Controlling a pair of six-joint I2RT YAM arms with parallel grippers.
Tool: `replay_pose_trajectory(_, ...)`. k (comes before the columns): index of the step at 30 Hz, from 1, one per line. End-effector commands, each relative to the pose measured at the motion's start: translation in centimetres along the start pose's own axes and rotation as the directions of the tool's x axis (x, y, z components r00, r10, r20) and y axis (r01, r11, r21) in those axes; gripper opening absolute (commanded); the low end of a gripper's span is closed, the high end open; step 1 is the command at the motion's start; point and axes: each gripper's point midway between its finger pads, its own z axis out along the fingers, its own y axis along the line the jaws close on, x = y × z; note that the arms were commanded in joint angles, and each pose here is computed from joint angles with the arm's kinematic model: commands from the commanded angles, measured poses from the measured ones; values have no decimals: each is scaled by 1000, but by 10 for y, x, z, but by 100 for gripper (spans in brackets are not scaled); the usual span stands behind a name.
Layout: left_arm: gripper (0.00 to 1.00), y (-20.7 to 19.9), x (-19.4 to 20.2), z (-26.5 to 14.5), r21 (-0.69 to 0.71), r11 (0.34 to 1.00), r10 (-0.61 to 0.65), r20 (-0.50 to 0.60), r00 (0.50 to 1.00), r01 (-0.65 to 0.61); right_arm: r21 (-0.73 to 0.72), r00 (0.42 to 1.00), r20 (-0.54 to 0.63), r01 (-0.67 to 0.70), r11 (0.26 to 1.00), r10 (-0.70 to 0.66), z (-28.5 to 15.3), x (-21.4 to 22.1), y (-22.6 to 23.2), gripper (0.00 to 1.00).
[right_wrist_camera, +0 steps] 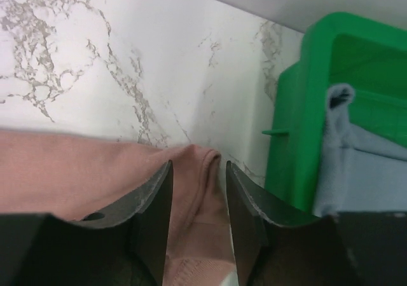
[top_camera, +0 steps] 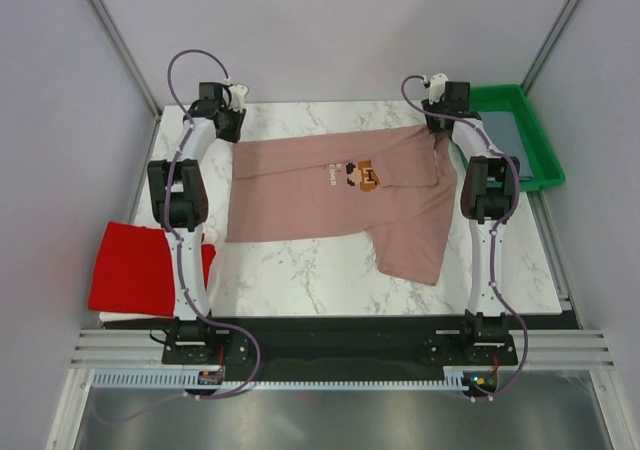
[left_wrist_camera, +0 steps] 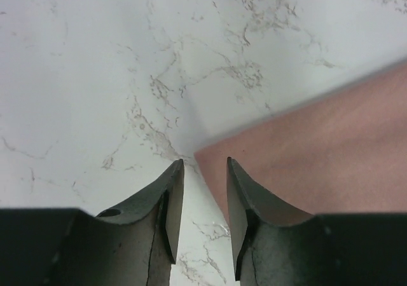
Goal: Fold and stack the t-shirts
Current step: Fold the tshirt
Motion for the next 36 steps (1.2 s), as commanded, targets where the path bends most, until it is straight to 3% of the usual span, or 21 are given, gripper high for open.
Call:
replay_pose_trajectory(1,41,36,-93,-82,-145,987,-34,236,971,70,138,978,208,-46,989,17,-71,-96,-60,47)
replay_pose_trajectory(2,41,35,-95,-93,-148,986,-36,242,970,73,116,967,255,-48,992,17,-100,-121,-61,49)
replay_pose_trajectory(3,41,34,-97,-102,-151,986,-28,248,968,67,79,969,248,-44,996,24,-108,-119,-53,52)
replay_pose_trajectory(5,46,6,-101,-129,-121,992,1,250,968,30,1,958,285,10,1000,-10,-152,-139,-39,52)
replay_pose_trajectory(6,49,0,-97,-139,-108,994,12,246,969,15,-42,972,234,27,999,-16,-154,-116,-26,53)
replay_pose_trajectory(7,50,-13,-92,-145,-56,998,21,243,970,-8,-40,960,270,82,996,-68,-187,-128,-25,53)
replay_pose_trajectory(9,50,-27,-66,-165,-19,999,38,195,980,-35,-189,974,197,154,970,-116,-198,-82,12,53)
replay_pose_trajectory(10,50,-32,-56,-169,-8,999,47,176,983,-47,-215,962,220,210,954,-163,-224,-82,20,53)
replay_pose_trajectory(14,50,-53,2,-191,30,996,84,79,993,-86,-450,917,112,390,804,-382,-267,16,75,52)
replay_pose_trajectory(15,50,-55,4,-206,23,994,103,96,990,-106,-528,912,68,376,761,-404,-274,54,93,52)
replay_pose_trajectory(17,50,-61,31,-207,36,993,107,46,993,-108,-587,881,81,420,692,-466,-302,84,109,51)
replay_pose_trajectory(18,50,-63,37,-210,39,992,117,35,992,-119,-638,858,73,432,637,-509,-310,121,123,51)
replay_pose_trajectory(19,50,-65,43,-216,38,991,124,27,992,-125,-634,831,124,487,601,-542,-326,124,128,51)
replay_pose_trajectory(20,50,-68,54,-216,49,990,133,4,991,-133,-690,790,143,511,512,-596,-339,157,142,51)
replay_pose_trajectory(23,50,-74,72,-219,70,987,144,-30,989,-141,-704,705,231,597,385,-671,-371,185,155,50)
replay_pose_trajectory(24,50,-75,75,-219,75,987,146,-36,989,-143,-713,648,288,637,295,-705,-378,204,164,50)
replay_pose_trajectory(27,50,-80,88,-215,99,986,138,-67,988,-132,-697,543,382,700,153,-748,-399,234,175,50)
replay_pose_trajectory(28,50,-82,91,-214,106,986,136,-75,988,-127,-651,471,442,754,88,-763,-403,235,176,49)
replay_pose_trajectory(30,50,-84,97,-211,117,986,128,-92,988,-117,-657,438,476,753,22,-762,-412,254,182,50)
replay_pose_trajectory(31,50,-85,99,-210,120,987,122,-101,987,-110,-625,387,520,780,-31,-761,-414,255,183,50)
replay_pose_trajectory(36,50,-88,103,-209,128,987,106,-109,988,-91,-635,369,552,767,-90,-748,-414,266,191,50)
